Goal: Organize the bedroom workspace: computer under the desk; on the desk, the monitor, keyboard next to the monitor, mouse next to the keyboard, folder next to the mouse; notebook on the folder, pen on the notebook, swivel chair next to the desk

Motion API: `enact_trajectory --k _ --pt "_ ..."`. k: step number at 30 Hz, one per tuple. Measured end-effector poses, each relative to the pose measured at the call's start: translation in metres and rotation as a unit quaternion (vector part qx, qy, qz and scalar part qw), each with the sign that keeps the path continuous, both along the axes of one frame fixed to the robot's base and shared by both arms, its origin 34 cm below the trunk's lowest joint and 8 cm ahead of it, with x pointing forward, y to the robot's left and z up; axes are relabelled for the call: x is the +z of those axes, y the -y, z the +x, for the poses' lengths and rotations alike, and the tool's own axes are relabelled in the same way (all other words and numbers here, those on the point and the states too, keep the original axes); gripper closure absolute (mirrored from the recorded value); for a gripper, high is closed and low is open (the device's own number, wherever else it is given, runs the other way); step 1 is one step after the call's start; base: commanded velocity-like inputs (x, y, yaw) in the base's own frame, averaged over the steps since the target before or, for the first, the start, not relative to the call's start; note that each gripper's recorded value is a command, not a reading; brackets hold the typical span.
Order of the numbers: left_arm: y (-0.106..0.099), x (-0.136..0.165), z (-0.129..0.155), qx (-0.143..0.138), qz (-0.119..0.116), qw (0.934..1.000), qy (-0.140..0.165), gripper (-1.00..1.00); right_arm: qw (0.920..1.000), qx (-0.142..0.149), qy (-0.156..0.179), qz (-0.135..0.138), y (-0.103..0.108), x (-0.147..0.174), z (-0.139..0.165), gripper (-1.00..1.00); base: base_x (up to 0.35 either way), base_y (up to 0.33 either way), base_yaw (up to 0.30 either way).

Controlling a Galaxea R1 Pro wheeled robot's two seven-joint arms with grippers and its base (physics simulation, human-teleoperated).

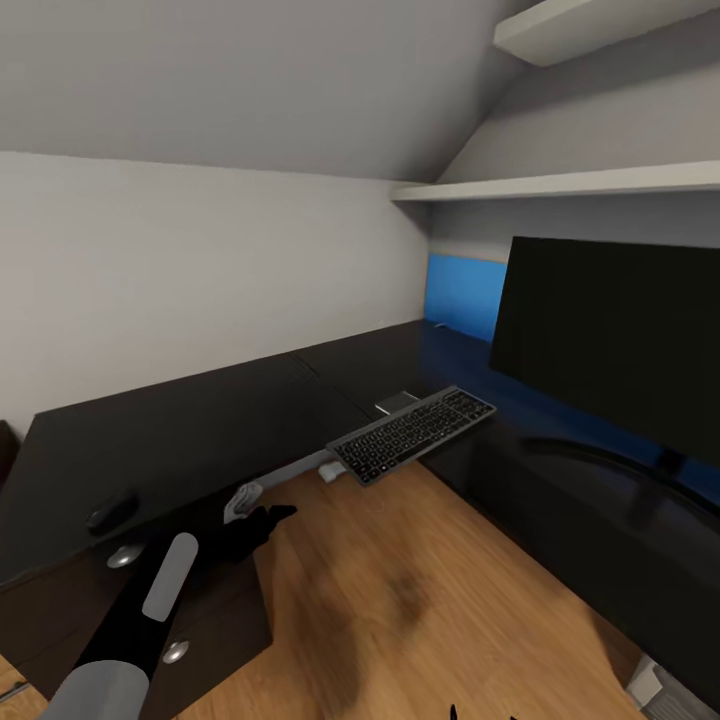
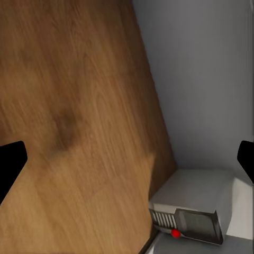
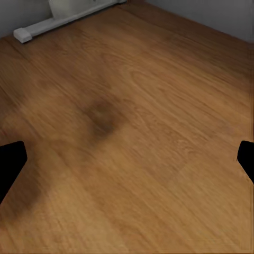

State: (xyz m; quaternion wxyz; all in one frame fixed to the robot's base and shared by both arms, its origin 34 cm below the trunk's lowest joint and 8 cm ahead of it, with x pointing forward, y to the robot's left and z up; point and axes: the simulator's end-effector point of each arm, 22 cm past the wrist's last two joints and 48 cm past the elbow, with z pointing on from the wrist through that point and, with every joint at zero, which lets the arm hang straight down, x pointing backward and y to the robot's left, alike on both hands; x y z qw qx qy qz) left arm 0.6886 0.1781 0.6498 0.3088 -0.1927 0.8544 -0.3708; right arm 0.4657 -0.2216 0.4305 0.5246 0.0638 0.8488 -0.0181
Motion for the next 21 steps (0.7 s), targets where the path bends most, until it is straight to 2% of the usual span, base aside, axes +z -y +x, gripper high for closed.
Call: enact_trajectory --k 6,15,19,20,21 --pt "-0.001 -0.001 0.0 0.0 0.0 1.0 -0.001 -1.0 0.9999 0.005 0.011 -0.001 0.0 0.005 0.007 -1.0 0.061 0.0 -0.015" --pt "-0.003 0.003 0.001 0.001 0.001 1.0 0.003 -1.0 0.9999 0.006 0.016 -0.001 0.0 0.008 0.009 -1.0 0.004 0.0 -0.139" --pt "-0.004 0.004 0.001 0.001 0.004 1.0 0.004 -1.0 0.9998 0.004 0.016 -0.007 0.007 0.008 0.009 -1.0 0.0 0.0 -0.143" --pt "-0.004 0.005 0.001 0.001 0.004 1.0 0.005 -1.0 0.9998 0.002 0.016 -0.011 0.013 0.008 0.009 -1.0 0.0 0.0 -0.155" --pt "-0.004 0.006 0.001 0.001 0.005 1.0 0.006 -1.0 0.9997 -0.005 0.013 -0.022 0.031 0.006 0.007 -1.0 0.0 0.0 -0.165"
